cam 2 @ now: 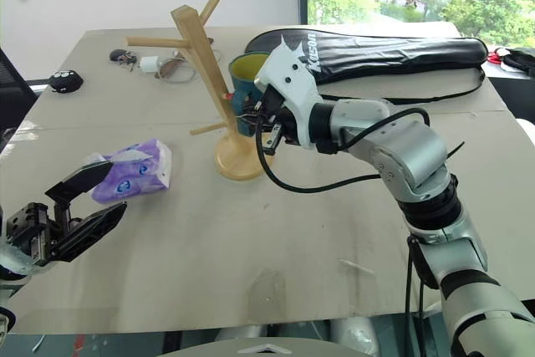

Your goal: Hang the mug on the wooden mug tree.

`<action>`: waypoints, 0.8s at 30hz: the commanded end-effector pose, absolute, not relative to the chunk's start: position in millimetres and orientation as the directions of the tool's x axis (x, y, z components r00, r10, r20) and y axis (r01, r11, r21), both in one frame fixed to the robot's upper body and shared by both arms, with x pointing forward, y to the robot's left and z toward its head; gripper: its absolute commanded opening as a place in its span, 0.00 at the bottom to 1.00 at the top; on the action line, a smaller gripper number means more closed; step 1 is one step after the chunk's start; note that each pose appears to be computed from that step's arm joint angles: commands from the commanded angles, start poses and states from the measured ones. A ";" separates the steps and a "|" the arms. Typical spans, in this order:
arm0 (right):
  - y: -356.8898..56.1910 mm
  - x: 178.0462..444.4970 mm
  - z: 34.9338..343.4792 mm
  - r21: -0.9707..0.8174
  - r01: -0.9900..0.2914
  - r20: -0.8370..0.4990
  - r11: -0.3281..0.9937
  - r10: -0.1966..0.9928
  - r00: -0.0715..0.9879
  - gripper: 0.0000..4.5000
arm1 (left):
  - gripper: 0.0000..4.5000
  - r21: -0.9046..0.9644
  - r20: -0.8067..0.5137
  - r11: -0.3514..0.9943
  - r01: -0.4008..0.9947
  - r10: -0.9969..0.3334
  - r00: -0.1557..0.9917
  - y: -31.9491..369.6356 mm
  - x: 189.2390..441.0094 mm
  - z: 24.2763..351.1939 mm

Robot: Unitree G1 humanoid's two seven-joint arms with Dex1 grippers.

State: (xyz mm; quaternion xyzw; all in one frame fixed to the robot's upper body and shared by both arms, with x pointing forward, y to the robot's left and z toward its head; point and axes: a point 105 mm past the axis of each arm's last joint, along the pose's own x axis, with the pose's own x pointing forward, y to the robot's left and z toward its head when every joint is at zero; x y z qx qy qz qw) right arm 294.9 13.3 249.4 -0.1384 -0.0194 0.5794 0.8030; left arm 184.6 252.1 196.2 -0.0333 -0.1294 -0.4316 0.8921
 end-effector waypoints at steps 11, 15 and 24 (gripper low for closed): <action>-15.3 276.0 279.1 -0.263 -0.930 -0.004 0.257 0.964 0.267 0.93 | 1.00 0.058 0.271 0.618 0.784 -0.766 0.583 251.3 182.7 198.9; -35.9 271.3 284.0 -0.255 -0.928 0.041 0.273 0.962 0.272 0.93 | 1.00 0.036 0.264 0.604 0.796 -0.774 0.575 249.2 181.9 195.1; -106.3 273.4 219.5 -0.202 -0.875 -0.007 0.441 0.892 0.451 0.93 | 1.00 -0.036 0.176 0.555 0.831 -0.815 0.552 222.7 183.6 170.4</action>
